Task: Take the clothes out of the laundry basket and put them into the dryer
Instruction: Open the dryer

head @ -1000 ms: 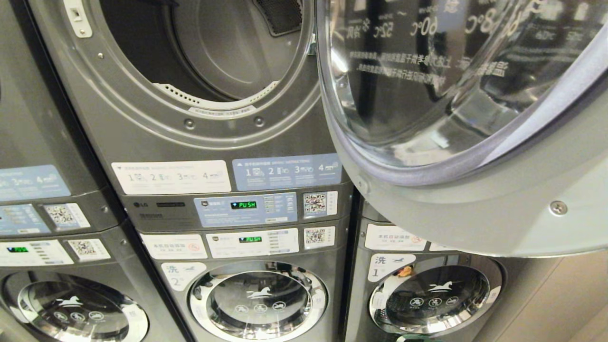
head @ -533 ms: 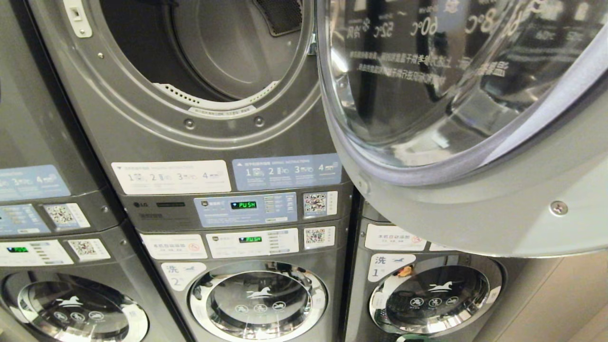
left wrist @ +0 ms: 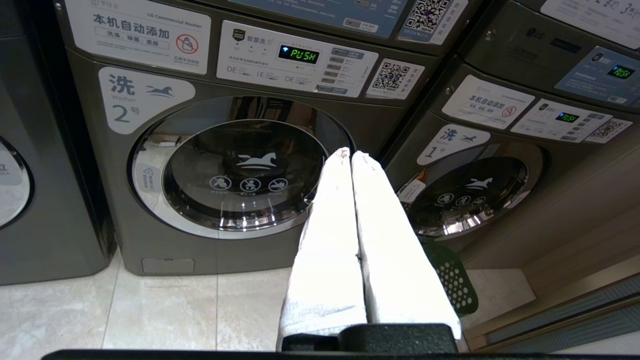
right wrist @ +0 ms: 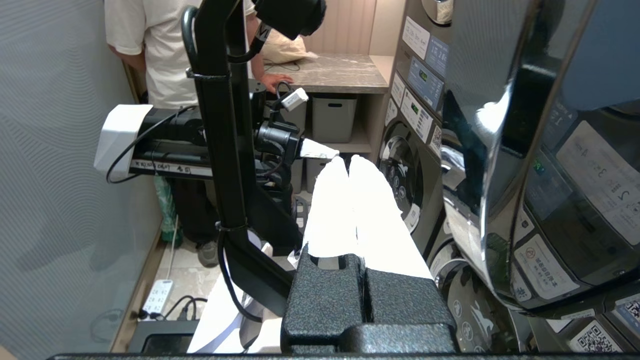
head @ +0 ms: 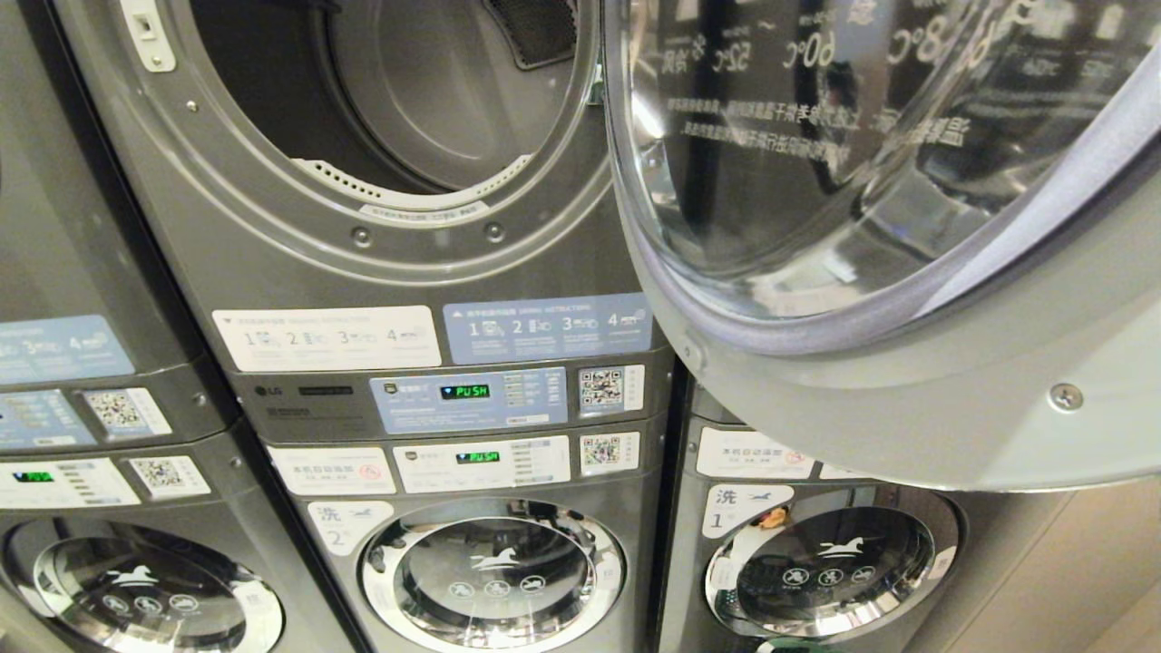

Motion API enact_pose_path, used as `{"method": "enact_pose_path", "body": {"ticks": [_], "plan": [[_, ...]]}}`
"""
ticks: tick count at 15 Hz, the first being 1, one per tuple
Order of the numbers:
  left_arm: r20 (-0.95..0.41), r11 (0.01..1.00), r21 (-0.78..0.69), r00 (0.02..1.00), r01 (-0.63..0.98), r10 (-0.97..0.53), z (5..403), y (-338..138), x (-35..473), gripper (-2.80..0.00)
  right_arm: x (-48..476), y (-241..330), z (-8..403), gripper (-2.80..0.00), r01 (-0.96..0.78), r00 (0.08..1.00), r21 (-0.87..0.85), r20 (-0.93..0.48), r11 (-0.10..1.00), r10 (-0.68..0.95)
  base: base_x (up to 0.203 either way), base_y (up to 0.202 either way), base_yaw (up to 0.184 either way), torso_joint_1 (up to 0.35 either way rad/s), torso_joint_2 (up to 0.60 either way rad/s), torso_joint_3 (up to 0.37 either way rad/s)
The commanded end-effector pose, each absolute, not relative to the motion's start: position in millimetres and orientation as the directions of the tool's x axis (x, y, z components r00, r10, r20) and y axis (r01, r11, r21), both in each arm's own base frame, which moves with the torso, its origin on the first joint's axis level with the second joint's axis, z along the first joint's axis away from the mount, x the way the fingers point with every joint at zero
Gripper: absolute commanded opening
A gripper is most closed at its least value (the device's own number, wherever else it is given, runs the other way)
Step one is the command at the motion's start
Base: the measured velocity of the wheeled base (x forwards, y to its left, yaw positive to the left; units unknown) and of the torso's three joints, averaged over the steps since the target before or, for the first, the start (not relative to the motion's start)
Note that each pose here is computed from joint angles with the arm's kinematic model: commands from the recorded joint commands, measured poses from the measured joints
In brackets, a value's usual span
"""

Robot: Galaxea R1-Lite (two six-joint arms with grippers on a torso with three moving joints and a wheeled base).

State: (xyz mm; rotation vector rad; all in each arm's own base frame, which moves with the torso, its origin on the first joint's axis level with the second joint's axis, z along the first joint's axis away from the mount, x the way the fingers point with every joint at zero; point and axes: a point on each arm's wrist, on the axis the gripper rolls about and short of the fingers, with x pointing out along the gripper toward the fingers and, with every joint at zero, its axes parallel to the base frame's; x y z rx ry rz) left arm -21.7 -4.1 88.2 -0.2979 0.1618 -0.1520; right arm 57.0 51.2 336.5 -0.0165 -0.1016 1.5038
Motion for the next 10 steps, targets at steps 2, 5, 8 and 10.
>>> {"method": "enact_pose_path", "body": {"ticks": [2, 5, 8, 10], "plan": [[-0.141, 0.941, -0.316, 0.975, 0.121, -0.173, 87.4, -4.1, -21.3, -2.80, 62.1, 54.2, 338.5, -2.80, -0.996, 0.055, -0.070, 0.053, 0.059, 0.997, 0.000, 0.000, 0.000, 0.000, 0.00, 0.000], [-0.140, 0.941, -0.316, 0.975, 0.120, -0.171, 87.4, -4.1, -21.5, -2.80, 64.1, 55.1, 338.3, -2.80, -0.994, 0.063, -0.082, 0.051, 0.067, 0.997, 0.000, 0.000, 0.000, 0.000, 0.00, 0.000], [-0.140, 0.941, -0.316, 0.975, 0.121, -0.172, 87.4, -4.1, -21.5, -2.80, 66.7, 55.9, 336.5, -2.80, -0.990, 0.105, -0.093, 0.048, 0.109, 0.993, 0.000, 0.000, 0.000, 0.000, 0.00, 0.000], [-0.140, 0.941, -0.316, 0.975, 0.121, -0.173, 87.4, -4.1, -21.5, -2.80, 67.4, 55.8, 336.5, -2.80, -0.986, 0.134, -0.091, 0.051, 0.138, 0.990, 0.000, 0.000, 0.000, 0.000, 0.00, 0.000]]}}
